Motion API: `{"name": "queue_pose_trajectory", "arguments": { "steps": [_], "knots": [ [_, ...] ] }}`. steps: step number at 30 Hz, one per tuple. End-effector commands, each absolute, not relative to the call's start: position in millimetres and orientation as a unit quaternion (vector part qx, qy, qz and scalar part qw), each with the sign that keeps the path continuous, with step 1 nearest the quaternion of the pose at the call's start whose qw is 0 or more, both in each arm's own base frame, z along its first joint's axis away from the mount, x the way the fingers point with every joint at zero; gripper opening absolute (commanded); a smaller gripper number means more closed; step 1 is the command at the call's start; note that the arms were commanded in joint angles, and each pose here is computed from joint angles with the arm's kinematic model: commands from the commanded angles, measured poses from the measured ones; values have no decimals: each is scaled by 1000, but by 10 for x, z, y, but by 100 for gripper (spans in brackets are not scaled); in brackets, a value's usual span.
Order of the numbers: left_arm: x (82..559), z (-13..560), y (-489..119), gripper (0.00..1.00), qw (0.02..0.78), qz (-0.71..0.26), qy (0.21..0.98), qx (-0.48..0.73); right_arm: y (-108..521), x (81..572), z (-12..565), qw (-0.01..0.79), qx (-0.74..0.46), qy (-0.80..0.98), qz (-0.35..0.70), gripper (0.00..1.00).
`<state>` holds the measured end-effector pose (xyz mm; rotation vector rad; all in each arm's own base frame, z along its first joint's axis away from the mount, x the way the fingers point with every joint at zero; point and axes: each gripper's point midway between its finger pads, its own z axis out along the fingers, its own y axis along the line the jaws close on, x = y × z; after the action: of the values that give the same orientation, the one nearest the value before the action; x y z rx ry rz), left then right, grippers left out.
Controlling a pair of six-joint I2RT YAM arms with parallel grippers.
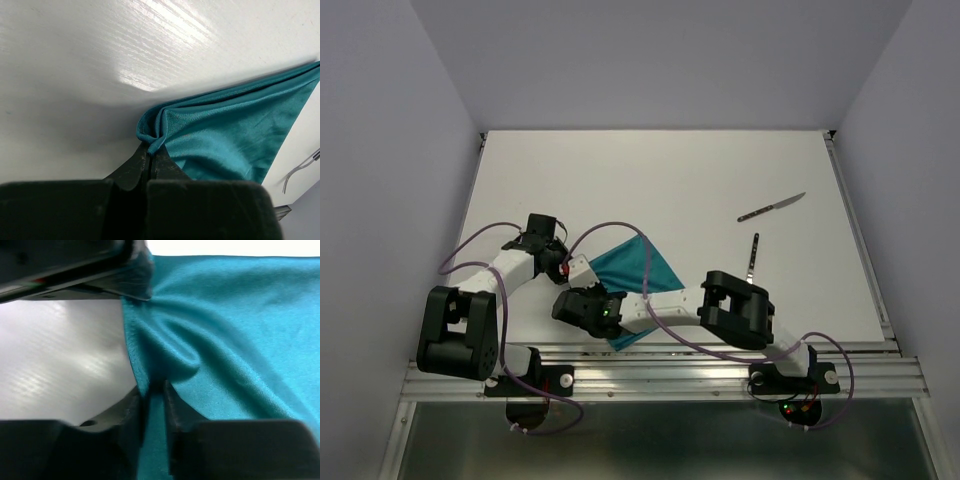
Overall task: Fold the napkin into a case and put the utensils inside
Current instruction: Pick up the lower triangle-folded napkin from the center of the board.
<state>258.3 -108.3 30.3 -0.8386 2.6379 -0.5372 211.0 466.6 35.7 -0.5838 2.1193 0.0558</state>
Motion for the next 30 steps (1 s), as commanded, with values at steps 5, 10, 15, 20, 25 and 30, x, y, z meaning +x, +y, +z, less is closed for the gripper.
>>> {"name": "queue_pose_trajectory", "arguments": {
  "steps": [5, 10, 15, 20, 25, 30],
  "knots": [
    [2675, 468, -1090, 0, 188, -196, 919, -287, 4638, 2155, 557, 482, -251, 838, 44, 1],
    [2683, 485, -1097, 16, 192, -199, 919, -281, 4745, 2011, 651, 444, -268, 845, 131, 1],
    [2724, 574, -1084, 46, 208, -200, 918, -273, 4797, 1879, 711, 396, -267, 853, 210, 1],
    [2769, 667, -1061, 59, 222, -196, 917, -266, 4768, 1973, 775, 362, -230, 861, 275, 1],
    [2811, 794, -1020, 66, 241, -189, 916, -257, 4722, 1950, 833, 329, -213, 860, 327, 1],
    [2841, 904, -972, 67, 260, -181, 914, -253, 4665, 2027, 900, 301, -189, 858, 369, 1]
  ]
}}
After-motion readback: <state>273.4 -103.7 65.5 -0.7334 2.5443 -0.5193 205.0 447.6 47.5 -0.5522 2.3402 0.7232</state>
